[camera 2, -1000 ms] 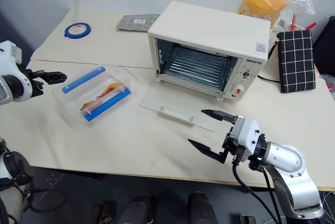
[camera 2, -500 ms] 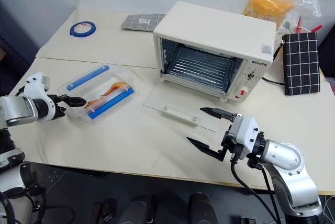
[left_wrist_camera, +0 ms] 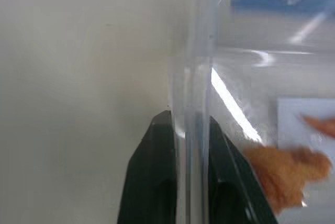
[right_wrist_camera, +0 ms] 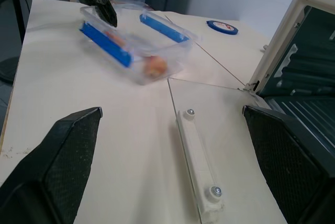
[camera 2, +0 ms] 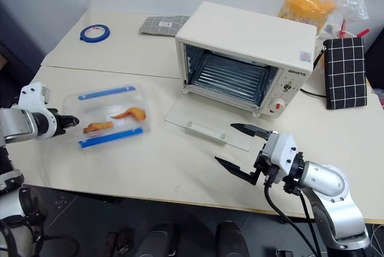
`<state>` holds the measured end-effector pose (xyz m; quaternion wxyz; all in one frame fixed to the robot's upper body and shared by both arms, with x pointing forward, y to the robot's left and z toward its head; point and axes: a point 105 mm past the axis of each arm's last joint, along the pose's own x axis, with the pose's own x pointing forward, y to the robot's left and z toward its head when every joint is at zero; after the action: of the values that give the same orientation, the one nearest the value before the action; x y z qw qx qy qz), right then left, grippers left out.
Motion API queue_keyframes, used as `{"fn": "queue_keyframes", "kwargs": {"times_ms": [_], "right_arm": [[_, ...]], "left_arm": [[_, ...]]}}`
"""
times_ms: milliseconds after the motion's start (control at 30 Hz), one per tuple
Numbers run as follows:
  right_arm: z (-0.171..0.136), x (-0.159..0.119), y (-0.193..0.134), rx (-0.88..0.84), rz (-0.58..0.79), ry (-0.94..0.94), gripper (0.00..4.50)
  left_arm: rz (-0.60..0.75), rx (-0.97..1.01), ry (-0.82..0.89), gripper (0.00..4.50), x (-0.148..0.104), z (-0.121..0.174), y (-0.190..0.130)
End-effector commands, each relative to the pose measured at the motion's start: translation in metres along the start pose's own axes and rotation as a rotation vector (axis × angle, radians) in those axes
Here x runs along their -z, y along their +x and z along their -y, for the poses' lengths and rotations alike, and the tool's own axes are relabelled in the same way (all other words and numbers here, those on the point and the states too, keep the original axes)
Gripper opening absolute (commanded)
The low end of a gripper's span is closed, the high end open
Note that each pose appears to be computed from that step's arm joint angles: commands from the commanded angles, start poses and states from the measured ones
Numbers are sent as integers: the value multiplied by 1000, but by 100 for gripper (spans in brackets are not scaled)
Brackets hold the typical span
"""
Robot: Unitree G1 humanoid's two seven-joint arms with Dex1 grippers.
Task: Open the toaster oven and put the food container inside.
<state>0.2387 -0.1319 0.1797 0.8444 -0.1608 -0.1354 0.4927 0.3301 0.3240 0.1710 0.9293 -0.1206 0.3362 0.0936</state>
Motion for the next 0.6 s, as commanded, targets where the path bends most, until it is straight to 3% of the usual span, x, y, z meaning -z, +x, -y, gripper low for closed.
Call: {"fn": "queue_keyframes", "kwargs": {"times_ms": [33,167,267,400,600], "right_arm": [[1,-10,-2,8,18,-27,450],[7,-10,-7,29,3,-34,450],[14,-11,-15,71,-21,-46,450],[20,-11,-31,140,-64,-59,450],[13,-3,-54,253,-131,-37,450]], "left_arm": [[97,22,-20,4,-25,-4,-14],[162,78,25,4,-48,-5,-26],[190,209,142,4,-63,16,-39],[160,404,301,4,-66,61,-50],[83,630,490,4,-50,153,-40]]}}
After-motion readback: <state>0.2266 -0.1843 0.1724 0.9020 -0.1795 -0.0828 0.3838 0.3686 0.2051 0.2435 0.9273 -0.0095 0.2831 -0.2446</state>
